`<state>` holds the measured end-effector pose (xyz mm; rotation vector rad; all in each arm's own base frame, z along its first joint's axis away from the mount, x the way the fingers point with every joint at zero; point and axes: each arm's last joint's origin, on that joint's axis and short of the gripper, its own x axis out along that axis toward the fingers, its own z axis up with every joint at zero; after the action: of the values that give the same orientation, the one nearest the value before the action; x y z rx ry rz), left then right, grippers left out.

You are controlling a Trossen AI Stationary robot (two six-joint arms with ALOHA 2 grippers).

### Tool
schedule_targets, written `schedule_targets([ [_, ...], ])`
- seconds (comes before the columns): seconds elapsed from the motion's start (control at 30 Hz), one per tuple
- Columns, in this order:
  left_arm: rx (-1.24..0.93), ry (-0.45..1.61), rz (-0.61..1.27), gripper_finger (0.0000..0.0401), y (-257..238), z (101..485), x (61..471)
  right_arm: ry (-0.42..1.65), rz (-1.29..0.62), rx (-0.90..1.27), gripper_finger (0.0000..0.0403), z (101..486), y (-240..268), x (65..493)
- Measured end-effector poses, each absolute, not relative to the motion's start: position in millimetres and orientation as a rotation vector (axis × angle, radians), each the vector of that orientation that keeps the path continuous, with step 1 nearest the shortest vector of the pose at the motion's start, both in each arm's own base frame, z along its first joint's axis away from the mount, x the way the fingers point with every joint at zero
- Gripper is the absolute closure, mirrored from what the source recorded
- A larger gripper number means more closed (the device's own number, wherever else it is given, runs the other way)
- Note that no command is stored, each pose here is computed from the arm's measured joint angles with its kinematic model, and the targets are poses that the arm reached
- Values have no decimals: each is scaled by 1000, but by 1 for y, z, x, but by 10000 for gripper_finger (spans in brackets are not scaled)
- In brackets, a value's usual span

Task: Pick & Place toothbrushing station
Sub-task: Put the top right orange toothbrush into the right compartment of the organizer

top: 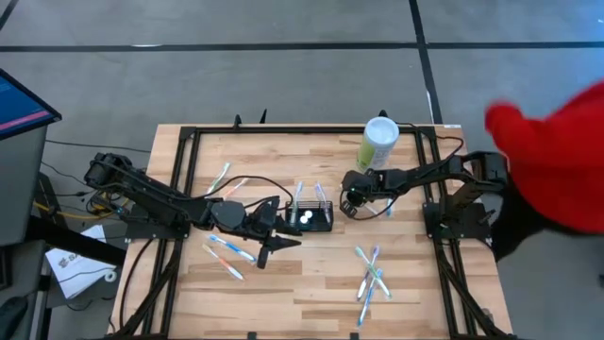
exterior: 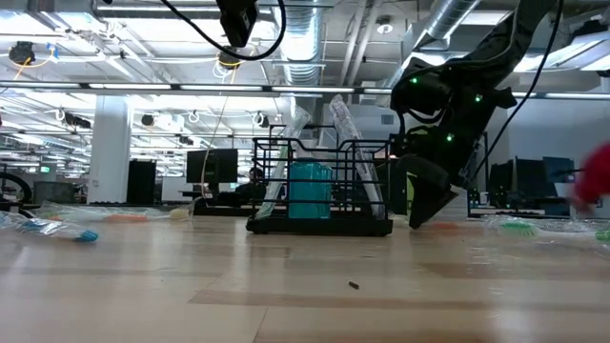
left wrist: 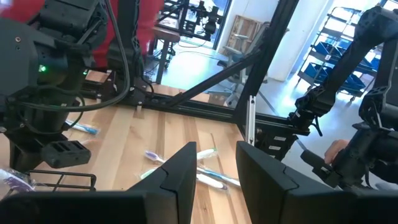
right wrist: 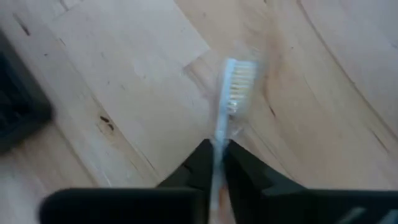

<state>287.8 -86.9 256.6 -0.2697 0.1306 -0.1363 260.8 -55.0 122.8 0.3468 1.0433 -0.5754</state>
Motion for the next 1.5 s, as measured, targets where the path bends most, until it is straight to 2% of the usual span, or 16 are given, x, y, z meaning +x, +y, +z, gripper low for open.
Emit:
schedule_targets([
  [0.7,-269,129,-123,293,-87,257,288,947,-570,363,400,139,-55,277],
  [0.87,-269,129,-121,293,-87,257,288,866,-604,344,401,160,-56,273],
  [1.17,-268,129,-117,293,-86,256,288,600,-588,337,402,212,-47,264],
  [1.5,-268,129,-118,293,-86,256,288,308,-439,259,403,261,-5,257],
])
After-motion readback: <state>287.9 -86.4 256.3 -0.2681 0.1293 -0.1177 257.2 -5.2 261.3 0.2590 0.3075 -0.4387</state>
